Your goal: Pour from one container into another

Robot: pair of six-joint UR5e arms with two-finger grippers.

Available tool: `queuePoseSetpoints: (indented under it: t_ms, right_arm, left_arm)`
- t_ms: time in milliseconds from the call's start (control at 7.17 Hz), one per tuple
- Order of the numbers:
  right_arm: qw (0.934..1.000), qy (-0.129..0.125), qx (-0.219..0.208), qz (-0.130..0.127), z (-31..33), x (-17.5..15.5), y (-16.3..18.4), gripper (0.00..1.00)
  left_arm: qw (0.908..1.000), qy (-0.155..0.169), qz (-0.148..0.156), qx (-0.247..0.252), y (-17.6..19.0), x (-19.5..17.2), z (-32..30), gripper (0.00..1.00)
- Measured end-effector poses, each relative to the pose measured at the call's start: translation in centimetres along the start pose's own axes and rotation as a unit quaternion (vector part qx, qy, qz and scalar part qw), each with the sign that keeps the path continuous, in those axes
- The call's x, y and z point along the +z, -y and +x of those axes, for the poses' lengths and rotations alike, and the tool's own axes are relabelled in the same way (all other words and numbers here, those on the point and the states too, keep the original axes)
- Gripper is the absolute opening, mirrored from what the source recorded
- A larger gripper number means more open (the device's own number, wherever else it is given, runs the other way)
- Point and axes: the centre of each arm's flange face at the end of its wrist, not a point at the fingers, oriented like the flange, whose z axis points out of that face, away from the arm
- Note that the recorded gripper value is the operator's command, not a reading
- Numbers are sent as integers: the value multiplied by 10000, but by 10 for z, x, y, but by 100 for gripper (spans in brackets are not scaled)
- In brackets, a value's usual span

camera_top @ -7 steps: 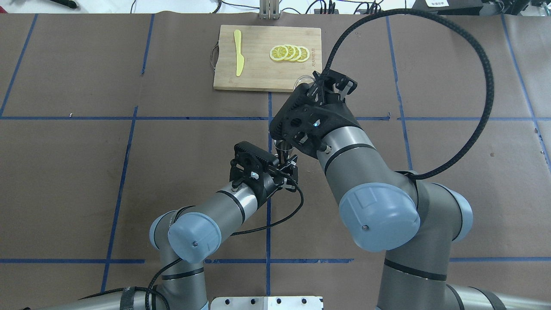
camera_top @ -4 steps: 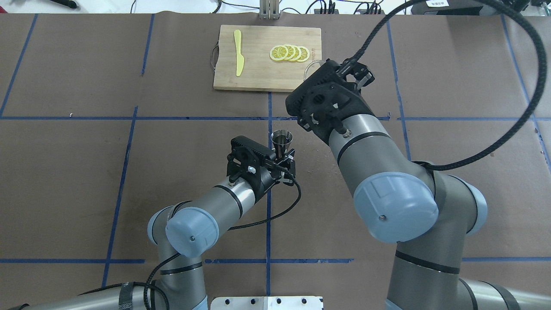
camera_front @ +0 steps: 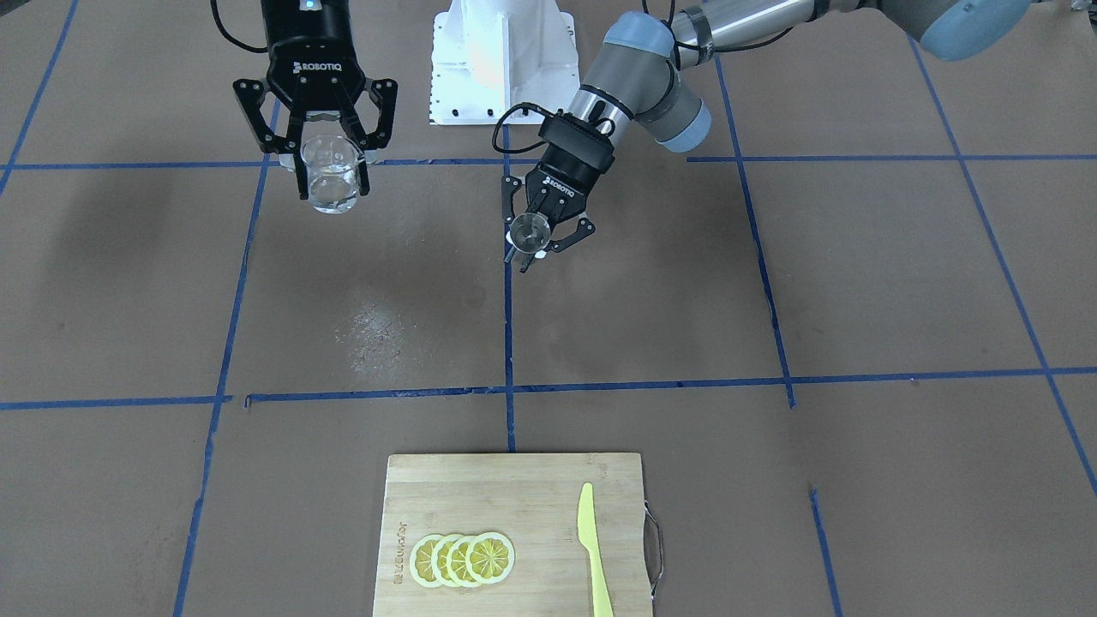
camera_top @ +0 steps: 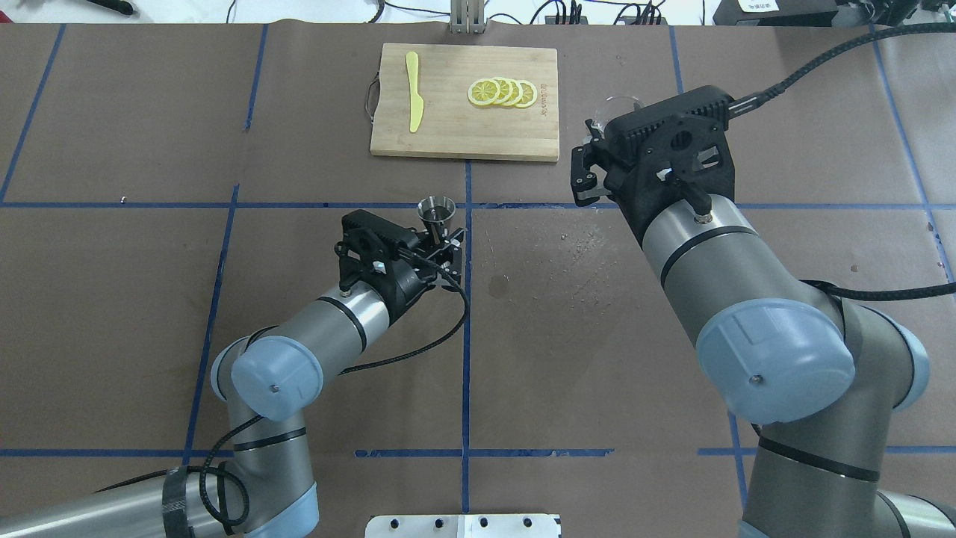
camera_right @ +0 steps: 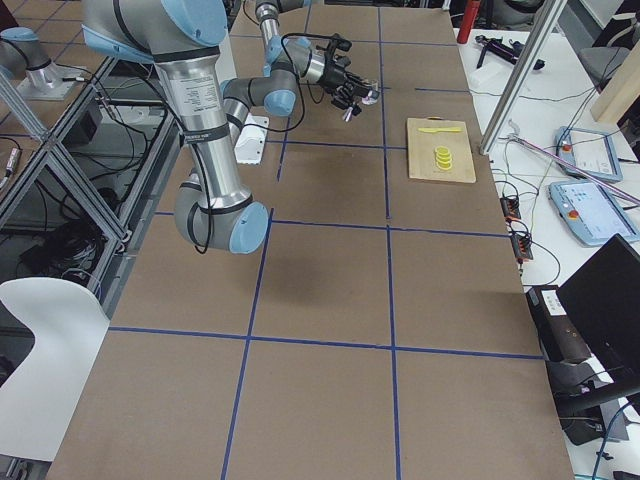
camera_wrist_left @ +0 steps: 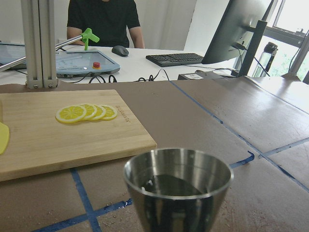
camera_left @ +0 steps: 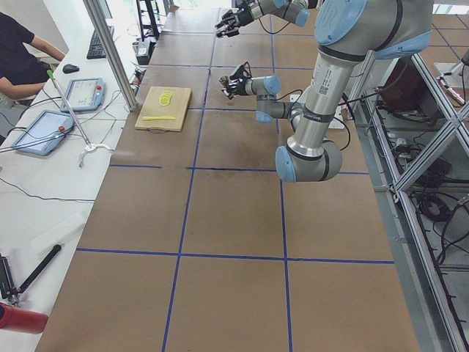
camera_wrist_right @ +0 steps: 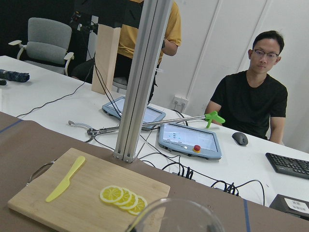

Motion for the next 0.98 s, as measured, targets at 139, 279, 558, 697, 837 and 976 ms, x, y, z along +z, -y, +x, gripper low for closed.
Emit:
queuePoseSetpoints:
  t_ms: [139, 279, 558, 697, 837, 976]
  right_arm:
    - [9993, -90, 355, -95, 11, 4, -12, 0]
    - [9960, -182, 845, -204, 21, 6, -27, 0]
    - [9836, -489, 1697, -367, 48, 13, -60, 0]
    - [9787, -643, 1907, -398, 61, 16, -72, 0]
    - [9769, -756, 1960, -407, 71, 18, -80, 0]
    - [9767, -860, 1917, -435, 81, 20, -88, 0]
  left_arm:
    - [9996, 221, 156, -31, 4, -6, -22, 0]
    - [9985, 462, 289, -87, 7, -10, -45, 0]
    - [9950, 927, 373, -60, 7, -18, -105, 0]
    - [9922, 1174, 423, -52, 5, -31, -138, 0]
    - [9888, 1390, 516, -180, 4, -43, -163, 0]
    - [9845, 1607, 618, -336, 0, -53, -184, 0]
